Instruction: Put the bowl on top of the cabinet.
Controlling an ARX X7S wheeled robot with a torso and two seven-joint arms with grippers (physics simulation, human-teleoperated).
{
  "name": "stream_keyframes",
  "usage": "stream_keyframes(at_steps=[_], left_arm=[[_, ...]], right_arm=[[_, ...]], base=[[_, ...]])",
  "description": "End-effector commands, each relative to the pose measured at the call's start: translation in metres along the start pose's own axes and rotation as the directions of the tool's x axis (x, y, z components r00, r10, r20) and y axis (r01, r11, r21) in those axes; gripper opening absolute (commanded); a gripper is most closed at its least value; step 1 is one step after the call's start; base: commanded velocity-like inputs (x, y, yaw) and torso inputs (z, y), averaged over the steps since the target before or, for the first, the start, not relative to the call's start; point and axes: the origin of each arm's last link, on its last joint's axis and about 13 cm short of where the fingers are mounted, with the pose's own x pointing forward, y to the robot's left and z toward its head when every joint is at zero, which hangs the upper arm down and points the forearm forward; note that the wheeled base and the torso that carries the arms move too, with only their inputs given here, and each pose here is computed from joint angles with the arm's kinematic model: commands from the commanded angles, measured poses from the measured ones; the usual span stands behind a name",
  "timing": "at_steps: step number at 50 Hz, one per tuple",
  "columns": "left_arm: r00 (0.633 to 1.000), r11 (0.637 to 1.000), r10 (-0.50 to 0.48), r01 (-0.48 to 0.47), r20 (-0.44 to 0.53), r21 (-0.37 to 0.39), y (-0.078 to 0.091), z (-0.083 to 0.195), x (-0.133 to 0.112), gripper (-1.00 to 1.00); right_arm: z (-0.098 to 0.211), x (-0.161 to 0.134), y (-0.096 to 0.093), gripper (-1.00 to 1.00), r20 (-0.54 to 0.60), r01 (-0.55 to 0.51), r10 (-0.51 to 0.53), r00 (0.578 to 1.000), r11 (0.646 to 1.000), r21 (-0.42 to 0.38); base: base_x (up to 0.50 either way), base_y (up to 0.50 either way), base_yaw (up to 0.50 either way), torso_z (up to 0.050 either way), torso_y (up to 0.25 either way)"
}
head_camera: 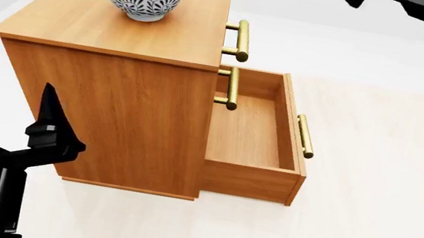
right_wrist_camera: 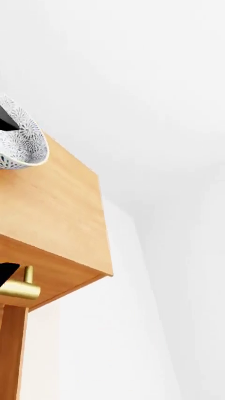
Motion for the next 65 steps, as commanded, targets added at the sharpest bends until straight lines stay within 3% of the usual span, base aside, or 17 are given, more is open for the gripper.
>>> stream_keyframes(at_steps=[1,15,65], left_arm=[[1.0,1.0,0.0,0.0,0.004,0.002,0.0,0.0,0.001,1.0],[1.0,1.0,0.002,-0.002,0.005,0.001,0.0,0.001,0.0,1.0],[1.0,1.0,0.003,-0.003,0.004,0.005,0.0,0.001,0.0,1.0]], right_arm=[[-0.014,-0.027,-0.005,1.0,0.028,0.023,-0.022,0.999,0.999,-0.038],[-0.026,-0.056,0.002,1.0,0.049,0.028,-0.025,0.998,0.997,-0.074],[-0.1,-0.122,-0.014,1.0,0.161,-0.043,0.061,0.985,0.992,-0.116]], base=[[0.0,0.0,0.0,0.0,0.0],[0.0,0.0,0.0,0.0,0.0],[0.0,0.0,0.0,0.0,0.0]])
